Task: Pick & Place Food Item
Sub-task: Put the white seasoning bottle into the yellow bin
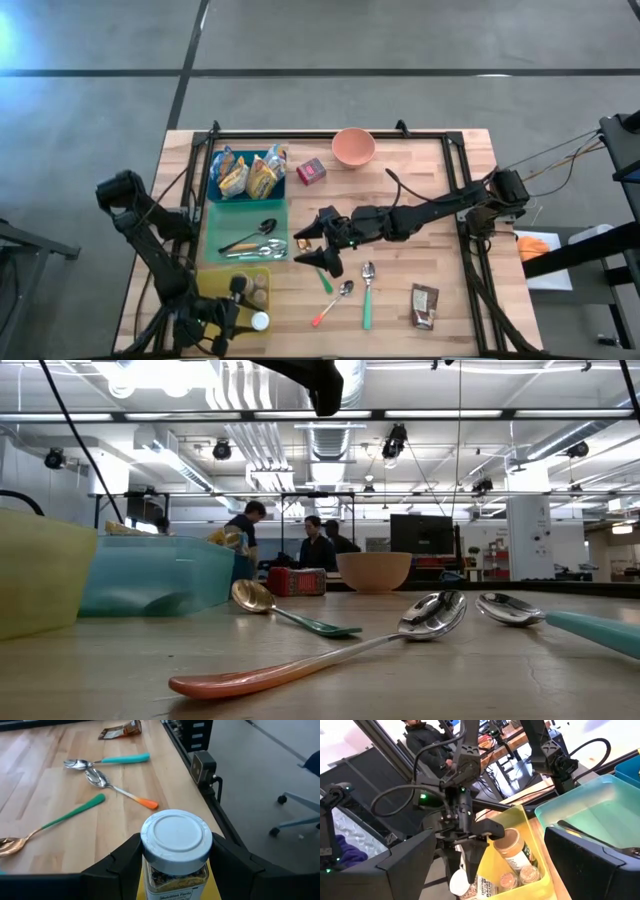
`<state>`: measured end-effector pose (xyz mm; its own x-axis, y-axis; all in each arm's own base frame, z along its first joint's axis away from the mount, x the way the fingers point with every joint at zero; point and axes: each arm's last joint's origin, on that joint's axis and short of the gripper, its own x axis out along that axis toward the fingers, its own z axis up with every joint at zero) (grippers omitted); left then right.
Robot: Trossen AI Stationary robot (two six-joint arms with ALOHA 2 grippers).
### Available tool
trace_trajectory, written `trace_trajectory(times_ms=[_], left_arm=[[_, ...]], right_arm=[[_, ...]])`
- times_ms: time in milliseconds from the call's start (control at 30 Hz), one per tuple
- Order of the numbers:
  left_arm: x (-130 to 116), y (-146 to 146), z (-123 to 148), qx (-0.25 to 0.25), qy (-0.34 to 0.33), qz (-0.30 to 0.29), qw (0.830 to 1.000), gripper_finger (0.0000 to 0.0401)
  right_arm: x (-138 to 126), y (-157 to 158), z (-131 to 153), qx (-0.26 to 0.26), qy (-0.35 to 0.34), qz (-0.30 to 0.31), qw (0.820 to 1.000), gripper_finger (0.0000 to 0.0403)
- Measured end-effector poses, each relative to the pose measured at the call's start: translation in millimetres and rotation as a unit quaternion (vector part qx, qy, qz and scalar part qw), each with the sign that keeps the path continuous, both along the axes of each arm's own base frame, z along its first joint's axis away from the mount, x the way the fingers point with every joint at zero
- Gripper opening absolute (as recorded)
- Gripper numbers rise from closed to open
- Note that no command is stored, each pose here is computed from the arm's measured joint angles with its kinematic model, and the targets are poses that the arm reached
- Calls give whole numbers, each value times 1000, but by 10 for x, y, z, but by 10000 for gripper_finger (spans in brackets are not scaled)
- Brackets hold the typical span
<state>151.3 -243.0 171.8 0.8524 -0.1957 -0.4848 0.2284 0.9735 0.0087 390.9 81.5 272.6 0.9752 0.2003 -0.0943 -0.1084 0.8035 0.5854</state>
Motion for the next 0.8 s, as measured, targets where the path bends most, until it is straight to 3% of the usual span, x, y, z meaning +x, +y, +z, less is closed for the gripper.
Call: trace_trajectory(times_ms=[333, 800], left_arm=[[20, -49, -153, 18, -5, 19, 1000, 197], [11, -57, -152, -8, 5, 33, 999, 197]], right_arm=[[0, 0, 0, 2, 0, -1, 1000, 370], [-8, 38, 0, 4, 1, 4, 1000, 370]])
